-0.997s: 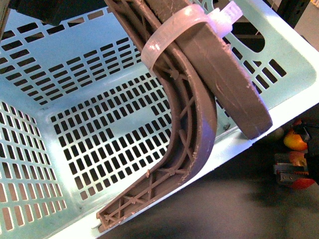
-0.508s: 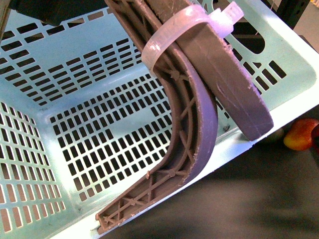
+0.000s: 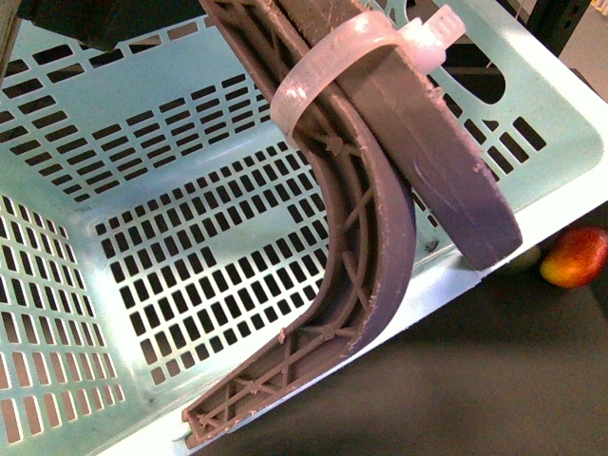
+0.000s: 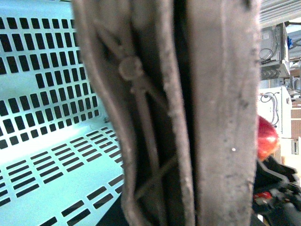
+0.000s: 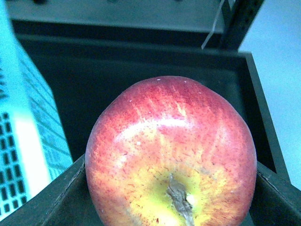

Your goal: Pick apple with right arm and hold basket with left

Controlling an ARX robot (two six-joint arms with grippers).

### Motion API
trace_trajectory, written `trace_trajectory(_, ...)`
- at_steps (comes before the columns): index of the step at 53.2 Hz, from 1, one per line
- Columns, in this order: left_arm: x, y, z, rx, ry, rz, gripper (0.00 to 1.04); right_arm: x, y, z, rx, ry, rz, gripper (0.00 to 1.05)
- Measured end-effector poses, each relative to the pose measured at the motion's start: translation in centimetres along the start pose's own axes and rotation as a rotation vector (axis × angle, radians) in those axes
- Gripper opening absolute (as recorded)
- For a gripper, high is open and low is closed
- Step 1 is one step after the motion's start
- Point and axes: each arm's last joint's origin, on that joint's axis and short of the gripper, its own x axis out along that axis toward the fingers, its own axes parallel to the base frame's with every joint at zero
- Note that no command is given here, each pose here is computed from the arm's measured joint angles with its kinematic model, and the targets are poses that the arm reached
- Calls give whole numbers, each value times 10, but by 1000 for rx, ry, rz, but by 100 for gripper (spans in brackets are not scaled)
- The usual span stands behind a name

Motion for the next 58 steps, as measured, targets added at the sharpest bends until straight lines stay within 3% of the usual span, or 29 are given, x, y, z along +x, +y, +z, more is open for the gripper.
trace_trajectory(9,0,0,0,0,0,0,15,-6,37,24,-18,-76,83,79)
trace_trajectory(27,0,0,0,0,0,0,15,10,92,16,-66,-21,203,79)
trace_trajectory(45,0,0,0,0,0,0,15,15,114,3,-91,23,253,79)
trace_trajectory(52,0,0,0,0,0,0,15,14,116,2,-91,23,254,97)
trace_trajectory(58,0,0,0,0,1,0,15,12,114,4,-76,11,242,96)
